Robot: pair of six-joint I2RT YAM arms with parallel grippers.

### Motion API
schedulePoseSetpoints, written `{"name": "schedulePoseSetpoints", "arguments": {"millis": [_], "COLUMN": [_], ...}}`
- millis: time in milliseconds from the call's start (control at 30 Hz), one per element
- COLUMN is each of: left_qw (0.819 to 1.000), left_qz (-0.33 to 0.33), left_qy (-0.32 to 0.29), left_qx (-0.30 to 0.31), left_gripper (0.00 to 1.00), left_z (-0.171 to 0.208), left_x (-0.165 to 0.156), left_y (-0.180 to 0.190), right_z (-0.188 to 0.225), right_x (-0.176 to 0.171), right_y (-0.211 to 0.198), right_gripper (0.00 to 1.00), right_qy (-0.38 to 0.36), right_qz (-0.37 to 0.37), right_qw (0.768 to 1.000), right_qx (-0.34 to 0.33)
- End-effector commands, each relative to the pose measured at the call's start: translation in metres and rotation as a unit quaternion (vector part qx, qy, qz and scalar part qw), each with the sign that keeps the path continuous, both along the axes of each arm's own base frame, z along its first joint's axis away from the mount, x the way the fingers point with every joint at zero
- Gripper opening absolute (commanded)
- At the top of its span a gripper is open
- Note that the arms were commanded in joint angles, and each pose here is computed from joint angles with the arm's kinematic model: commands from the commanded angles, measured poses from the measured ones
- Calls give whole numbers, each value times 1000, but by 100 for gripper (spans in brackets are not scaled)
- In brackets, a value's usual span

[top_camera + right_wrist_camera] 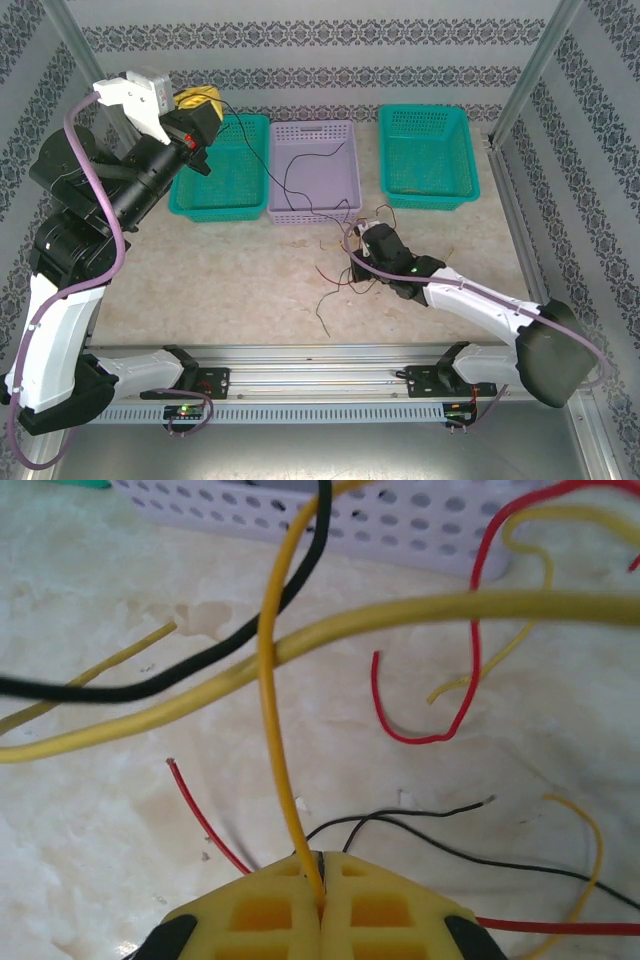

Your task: Untangle the cables

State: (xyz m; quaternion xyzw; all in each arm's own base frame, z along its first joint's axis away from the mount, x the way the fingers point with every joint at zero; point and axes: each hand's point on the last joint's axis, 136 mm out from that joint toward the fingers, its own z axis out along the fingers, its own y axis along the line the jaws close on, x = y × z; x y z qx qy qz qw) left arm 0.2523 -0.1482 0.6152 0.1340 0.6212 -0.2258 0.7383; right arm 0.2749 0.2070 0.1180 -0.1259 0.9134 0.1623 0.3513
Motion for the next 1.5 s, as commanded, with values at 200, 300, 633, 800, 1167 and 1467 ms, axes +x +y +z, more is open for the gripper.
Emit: {"name": "schedulePoseSetpoints", "arguments": {"millis": [200, 300, 633, 800, 1167, 1467], "left_qw": [991, 987, 977, 971, 953, 936], "left_qz": [117, 143, 187, 213, 273, 330], "left_qy": [-22, -24, -44, -46, -28, -33], "left_qx": [57, 72, 91, 97, 130, 120], "left_gripper": [0, 0, 0, 0, 0, 0], "left_z": [-1, -2, 24, 29, 4, 9], "left_x": [15, 22, 39, 43, 57, 38], "left_y": [34, 39, 42, 49, 57, 88], "right_z": [120, 146, 185, 182, 142, 119], "right_x": [-9, -13, 4, 13, 25, 16], "right_y": [-118, -152, -200, -207, -190, -267], "right_gripper": [0, 0, 0, 0, 0, 0], "right_qy": [-105, -106, -85, -70, -17, -50], "right_qz": [-182, -236, -336, -350, -317, -504], "right_qw": [975, 964, 928, 917, 922, 846], "right_qx": [68, 65, 135, 179, 222, 168]}}
